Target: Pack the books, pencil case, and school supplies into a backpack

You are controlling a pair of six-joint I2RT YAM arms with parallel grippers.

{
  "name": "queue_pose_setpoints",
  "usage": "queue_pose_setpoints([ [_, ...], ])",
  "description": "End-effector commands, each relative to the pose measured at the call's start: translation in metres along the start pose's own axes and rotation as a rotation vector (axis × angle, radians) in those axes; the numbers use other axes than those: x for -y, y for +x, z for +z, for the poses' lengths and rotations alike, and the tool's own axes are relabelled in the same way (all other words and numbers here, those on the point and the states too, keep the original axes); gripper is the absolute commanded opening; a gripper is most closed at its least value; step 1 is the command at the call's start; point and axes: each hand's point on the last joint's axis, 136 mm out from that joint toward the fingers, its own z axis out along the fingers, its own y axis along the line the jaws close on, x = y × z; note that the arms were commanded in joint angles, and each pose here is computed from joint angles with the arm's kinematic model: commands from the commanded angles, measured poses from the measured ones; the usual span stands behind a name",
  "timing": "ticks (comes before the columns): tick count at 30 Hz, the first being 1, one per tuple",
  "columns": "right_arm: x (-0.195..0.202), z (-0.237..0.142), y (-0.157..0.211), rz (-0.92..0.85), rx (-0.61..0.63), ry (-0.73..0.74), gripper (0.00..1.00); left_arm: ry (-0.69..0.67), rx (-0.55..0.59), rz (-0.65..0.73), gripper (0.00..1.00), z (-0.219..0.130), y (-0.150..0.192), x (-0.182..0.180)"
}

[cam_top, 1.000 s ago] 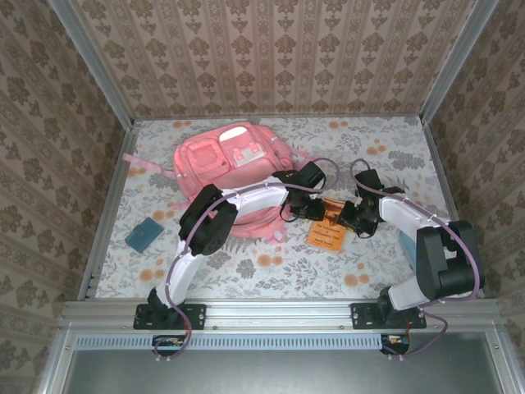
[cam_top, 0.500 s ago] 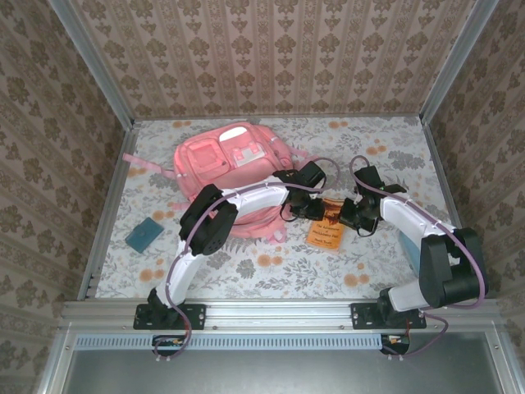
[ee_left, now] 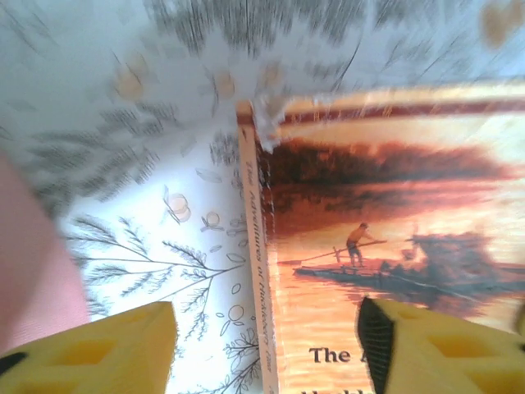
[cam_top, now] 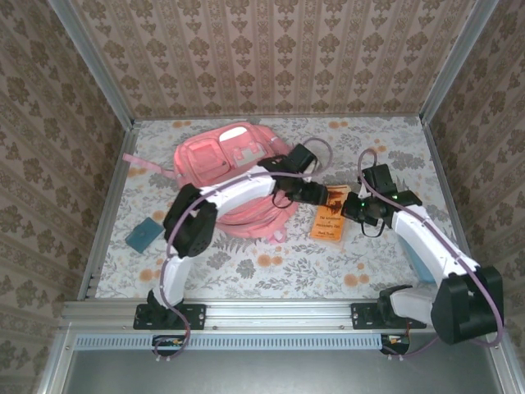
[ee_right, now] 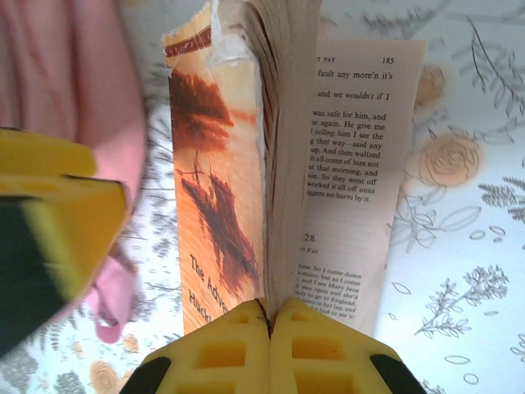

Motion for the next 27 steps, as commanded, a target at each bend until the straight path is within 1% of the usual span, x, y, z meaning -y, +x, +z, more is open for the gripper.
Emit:
queue_pose_setpoints([
  [1, -0.033, -0.028, -0.02, -0.083, 0.099, -0.151, 0.0, 0.094, 0.121, -0.018, 0.73, -0.057, -0.026, 0.006],
  [3, -0.05, -0.039, -0.027, -0.111, 0.142, -0.237, 0.0, 0.149, 0.15, -0.036, 0.81, -0.073, -0.027, 0.001],
  [6, -0.074, -0.055, -0.032, -0.136, 0.162, -0.358, 0.0, 0.207, 0.201, -0.046, 0.92, -0.095, -0.028, -0.006],
  [8, -0.09, -0.064, -0.034, -0.146, 0.168, -0.437, 0.0, 0.253, 0.228, -0.043, 0.97, -0.106, -0.026, -0.007],
  [10, -0.103, -0.072, -0.036, -0.149, 0.165, -0.51, 0.0, 0.307, 0.235, -0.041, 1.0, -0.114, -0.023, -0.004],
  [17, -0.138, -0.09, -0.044, -0.144, 0.145, -0.701, 0.0, 0.494, 0.221, -0.053, 1.0, -0.12, -0.019, 0.016],
  [20, -0.146, -0.092, -0.044, -0.146, 0.12, -0.751, 0.0, 0.552, 0.214, -0.058, 0.97, -0.122, -0.019, 0.023],
  [23, -0.148, -0.09, -0.045, -0.141, 0.104, -0.755, 0.0, 0.606, 0.214, -0.049, 0.91, -0.131, -0.02, 0.032],
  [27, -0.145, -0.084, -0.045, -0.129, 0.092, -0.743, 0.0, 0.619, 0.22, -0.048, 0.76, -0.137, -0.02, 0.033],
])
